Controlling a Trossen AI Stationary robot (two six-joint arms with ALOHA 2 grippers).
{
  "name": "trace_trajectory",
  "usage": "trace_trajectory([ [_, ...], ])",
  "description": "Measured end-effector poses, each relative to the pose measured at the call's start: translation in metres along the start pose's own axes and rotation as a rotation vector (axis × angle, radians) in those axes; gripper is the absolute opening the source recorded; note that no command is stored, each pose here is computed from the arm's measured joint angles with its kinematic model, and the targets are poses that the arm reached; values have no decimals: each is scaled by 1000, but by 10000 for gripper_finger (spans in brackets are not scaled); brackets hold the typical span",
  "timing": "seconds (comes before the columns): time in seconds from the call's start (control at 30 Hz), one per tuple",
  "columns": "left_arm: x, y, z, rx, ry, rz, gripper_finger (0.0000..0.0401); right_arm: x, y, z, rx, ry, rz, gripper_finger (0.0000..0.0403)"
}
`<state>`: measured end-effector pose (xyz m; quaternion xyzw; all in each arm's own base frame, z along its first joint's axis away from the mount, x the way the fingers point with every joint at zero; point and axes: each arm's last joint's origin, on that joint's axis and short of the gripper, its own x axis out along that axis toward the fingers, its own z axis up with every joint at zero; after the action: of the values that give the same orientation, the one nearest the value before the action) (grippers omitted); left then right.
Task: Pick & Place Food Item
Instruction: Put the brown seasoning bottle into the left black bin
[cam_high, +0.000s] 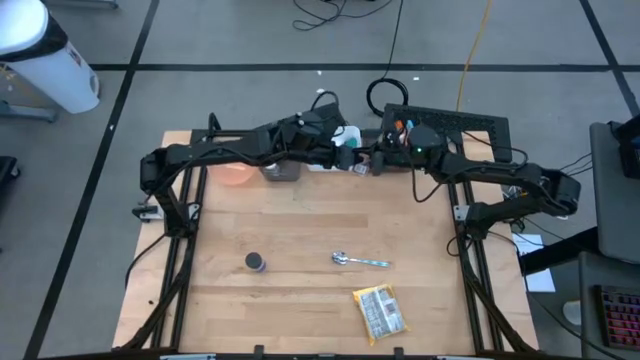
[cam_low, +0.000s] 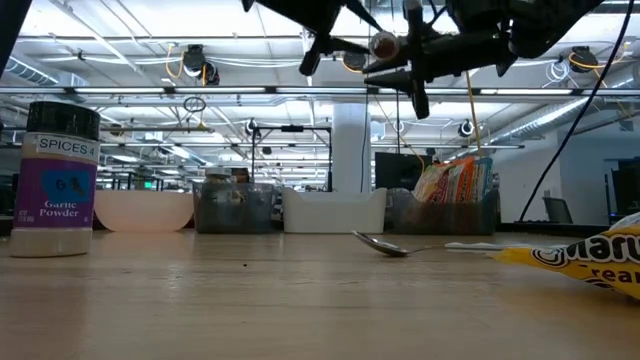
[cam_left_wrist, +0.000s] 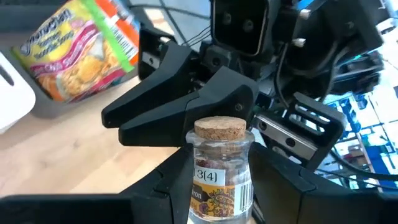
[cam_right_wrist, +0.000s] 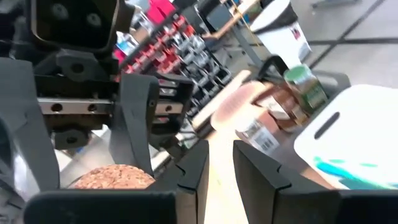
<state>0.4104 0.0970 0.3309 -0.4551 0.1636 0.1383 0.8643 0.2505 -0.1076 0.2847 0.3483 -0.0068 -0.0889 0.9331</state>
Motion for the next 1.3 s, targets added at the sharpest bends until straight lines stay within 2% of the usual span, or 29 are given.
trace_trajectory([
  [0.4,19,40,-30,-5,28,13,152,8,-27,-40,37,125,-44,25],
  [0.73,28,64,-67,-29,53,-4,152,15,-37,-77,94,202,-36,20],
  [1.07,30,73,-84,-33,88,20,152,25,-40,-98,100,269,-33,18],
  [1.3,30,73,-88,-42,94,13,152,26,-40,-100,109,274,-29,12],
])
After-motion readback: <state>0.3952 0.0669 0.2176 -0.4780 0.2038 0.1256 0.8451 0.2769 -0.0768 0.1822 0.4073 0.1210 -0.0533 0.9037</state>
